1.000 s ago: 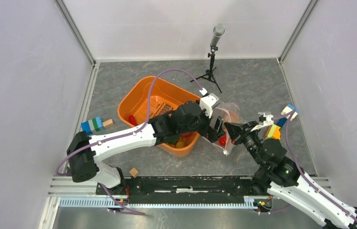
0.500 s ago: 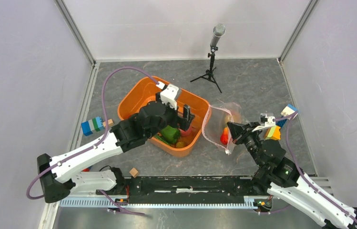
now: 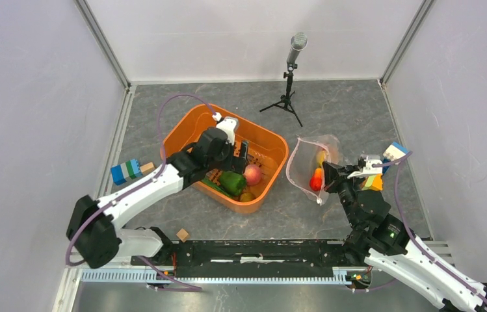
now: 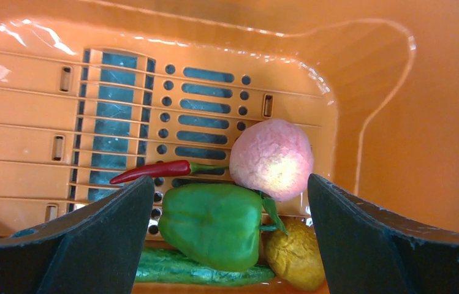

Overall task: Place the food in the zip-top bag and seal the zipper
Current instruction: Pick up the fake fruit from the bin.

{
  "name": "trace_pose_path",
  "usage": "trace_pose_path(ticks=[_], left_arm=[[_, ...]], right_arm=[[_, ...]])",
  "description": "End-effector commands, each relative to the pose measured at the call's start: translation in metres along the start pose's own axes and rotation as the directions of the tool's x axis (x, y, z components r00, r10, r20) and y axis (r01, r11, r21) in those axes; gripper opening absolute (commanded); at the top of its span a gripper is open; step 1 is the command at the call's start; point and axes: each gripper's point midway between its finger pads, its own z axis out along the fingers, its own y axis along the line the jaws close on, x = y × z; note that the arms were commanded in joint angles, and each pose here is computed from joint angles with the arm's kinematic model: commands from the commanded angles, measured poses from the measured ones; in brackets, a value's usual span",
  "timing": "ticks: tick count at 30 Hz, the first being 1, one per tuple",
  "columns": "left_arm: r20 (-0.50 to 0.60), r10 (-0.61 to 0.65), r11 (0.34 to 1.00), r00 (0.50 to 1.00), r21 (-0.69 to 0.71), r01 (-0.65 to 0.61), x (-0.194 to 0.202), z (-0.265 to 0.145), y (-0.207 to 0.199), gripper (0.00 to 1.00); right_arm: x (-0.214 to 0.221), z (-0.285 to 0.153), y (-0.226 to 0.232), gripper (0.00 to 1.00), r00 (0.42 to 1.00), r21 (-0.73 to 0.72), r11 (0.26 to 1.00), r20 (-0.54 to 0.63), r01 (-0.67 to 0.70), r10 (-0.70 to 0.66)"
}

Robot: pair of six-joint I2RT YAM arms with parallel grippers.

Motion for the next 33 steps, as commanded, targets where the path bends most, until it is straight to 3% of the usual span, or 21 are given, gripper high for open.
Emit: trace_pose_path(ticks=[1, 6, 15, 16, 20, 23, 33], left_arm=[[-0.100, 0.063, 0.986, 0.993, 0.158, -0.046, 0.012, 0.015, -0.024, 1.00], [-0.166, 0.112, 0.953, 0.980, 0.297, -0.059, 0.030, 0.035, -0.048, 1.00], [-0.214, 0.137, 0.969, 0.967, 0.233, -0.086, 0.044, 0.076, -0.034, 1.00], [-0.228, 0.138, 0.970, 0.964, 0.227, -0.085, 0.046, 0.081, -0.034, 0.97], [-0.271, 0.128, 0.974, 0.954, 0.214, -0.070, 0.050, 0.088, -0.033, 0.71], [-0.245, 0.104, 0.976, 0.964, 0.212, -0.052, 0.043, 0.081, -0.035, 0.59], [-0.126, 0.054, 0.986, 0.991, 0.163, -0.033, 0.008, 0.039, -0.028, 0.55]], right_arm=[[-0.025, 0.001, -0.011, 0.00, 0.996, 0.071, 0.997, 0.087, 0.017, -0.023], [-0.016, 0.007, -0.013, 0.00, 0.993, 0.089, 0.992, 0.069, 0.094, -0.101], [-0.002, 0.018, 0.014, 0.00, 0.994, -0.014, 0.993, 0.003, 0.114, -0.114], [-0.002, 0.018, 0.016, 0.00, 0.995, -0.024, 0.995, 0.007, 0.098, -0.098], [-0.005, 0.014, 0.020, 0.00, 0.999, -0.051, 0.998, 0.024, 0.040, -0.039], [-0.010, 0.011, 0.022, 0.00, 0.999, -0.068, 0.998, 0.034, 0.013, -0.011], [0.015, 0.013, 0.024, 0.00, 0.996, -0.044, 0.999, -0.091, -0.001, -0.003]])
